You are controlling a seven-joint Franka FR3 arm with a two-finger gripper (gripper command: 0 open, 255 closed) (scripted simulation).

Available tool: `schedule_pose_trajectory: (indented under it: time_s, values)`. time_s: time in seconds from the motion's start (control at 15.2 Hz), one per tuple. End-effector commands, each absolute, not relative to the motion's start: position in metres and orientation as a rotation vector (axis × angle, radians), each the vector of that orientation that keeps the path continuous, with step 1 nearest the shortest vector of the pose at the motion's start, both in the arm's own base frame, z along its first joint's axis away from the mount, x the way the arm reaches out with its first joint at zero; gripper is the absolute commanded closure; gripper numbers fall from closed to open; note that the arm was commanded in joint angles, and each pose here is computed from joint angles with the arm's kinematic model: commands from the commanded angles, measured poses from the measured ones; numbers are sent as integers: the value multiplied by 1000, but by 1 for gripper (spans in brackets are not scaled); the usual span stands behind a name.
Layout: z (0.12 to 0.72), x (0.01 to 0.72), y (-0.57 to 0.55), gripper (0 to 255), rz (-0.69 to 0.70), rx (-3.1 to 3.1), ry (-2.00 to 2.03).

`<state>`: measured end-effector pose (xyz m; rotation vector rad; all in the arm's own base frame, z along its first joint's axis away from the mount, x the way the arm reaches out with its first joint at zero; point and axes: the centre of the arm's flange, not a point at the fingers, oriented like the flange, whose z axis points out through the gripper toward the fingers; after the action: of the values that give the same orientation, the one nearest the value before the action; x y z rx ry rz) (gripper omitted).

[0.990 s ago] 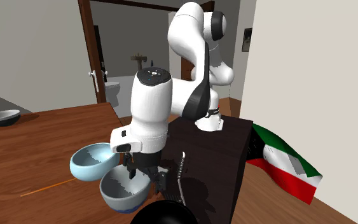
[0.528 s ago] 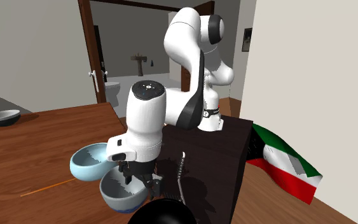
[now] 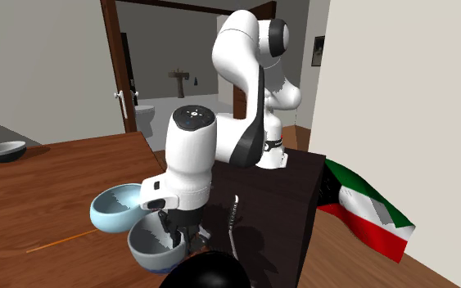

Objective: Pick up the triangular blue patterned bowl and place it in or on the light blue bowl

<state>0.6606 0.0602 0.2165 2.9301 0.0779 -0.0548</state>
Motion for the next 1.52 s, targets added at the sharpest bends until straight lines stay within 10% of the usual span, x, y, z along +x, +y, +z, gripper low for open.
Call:
schedule_pose_trajectory:
  time_s: [0.0,1.45]
  values:
    - [214,659,64,255,-60,2933,85]
    - [290,660,63,255,-59,2933,85]
